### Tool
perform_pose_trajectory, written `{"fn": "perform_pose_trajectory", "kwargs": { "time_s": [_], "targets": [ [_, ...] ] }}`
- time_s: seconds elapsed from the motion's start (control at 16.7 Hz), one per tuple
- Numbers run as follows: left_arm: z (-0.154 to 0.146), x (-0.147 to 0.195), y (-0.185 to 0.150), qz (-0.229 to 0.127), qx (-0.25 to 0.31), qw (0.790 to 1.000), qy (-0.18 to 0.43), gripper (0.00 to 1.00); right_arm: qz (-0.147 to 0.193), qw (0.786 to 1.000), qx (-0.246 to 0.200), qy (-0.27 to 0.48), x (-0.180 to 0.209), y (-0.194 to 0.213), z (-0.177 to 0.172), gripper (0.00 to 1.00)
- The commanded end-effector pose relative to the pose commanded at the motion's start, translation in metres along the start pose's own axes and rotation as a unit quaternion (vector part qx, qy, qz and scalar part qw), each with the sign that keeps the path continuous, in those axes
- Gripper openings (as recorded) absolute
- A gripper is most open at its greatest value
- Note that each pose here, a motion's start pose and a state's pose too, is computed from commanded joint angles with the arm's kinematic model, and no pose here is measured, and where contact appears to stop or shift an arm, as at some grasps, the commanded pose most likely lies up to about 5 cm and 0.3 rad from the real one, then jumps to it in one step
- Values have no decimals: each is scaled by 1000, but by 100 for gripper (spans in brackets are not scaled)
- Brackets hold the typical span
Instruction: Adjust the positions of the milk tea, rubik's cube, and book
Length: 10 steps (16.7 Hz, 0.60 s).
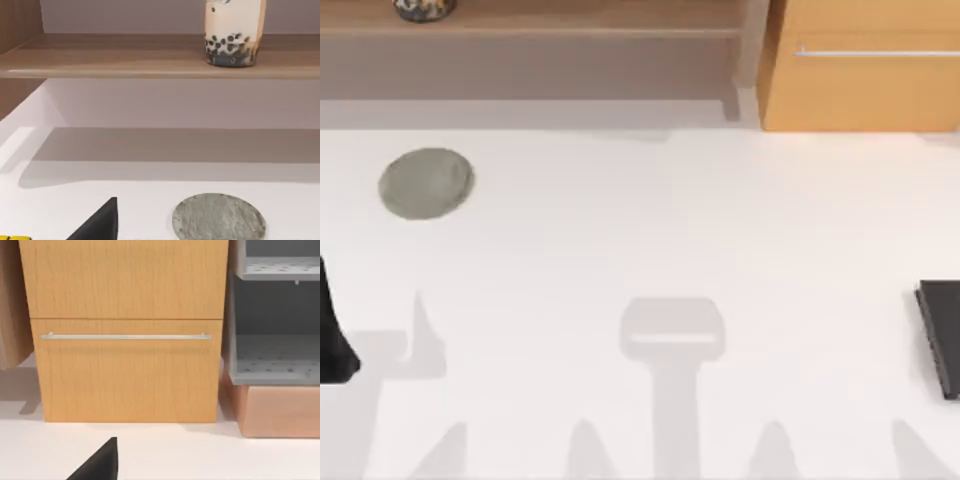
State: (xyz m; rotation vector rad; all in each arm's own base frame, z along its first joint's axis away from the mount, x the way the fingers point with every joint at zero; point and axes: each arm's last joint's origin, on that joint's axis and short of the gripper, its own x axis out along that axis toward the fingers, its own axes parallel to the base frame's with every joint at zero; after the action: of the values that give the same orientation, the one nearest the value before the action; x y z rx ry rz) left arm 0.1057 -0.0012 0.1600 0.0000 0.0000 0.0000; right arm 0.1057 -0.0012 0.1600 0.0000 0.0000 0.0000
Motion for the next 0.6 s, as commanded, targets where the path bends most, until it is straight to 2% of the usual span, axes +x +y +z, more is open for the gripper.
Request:
{"fn": "perform_pose_trajectory", "kwargs": {
  "time_s": [0.24,0.6],
  "targets": [
    [7,1,0,-1,0,1000,-5,100,0,1000,0,0,0,0,0,100],
    [63,25,-3,-5,-3,1000,-23,100,0,1000,0,0,0,0,0,100]
  ]
}}
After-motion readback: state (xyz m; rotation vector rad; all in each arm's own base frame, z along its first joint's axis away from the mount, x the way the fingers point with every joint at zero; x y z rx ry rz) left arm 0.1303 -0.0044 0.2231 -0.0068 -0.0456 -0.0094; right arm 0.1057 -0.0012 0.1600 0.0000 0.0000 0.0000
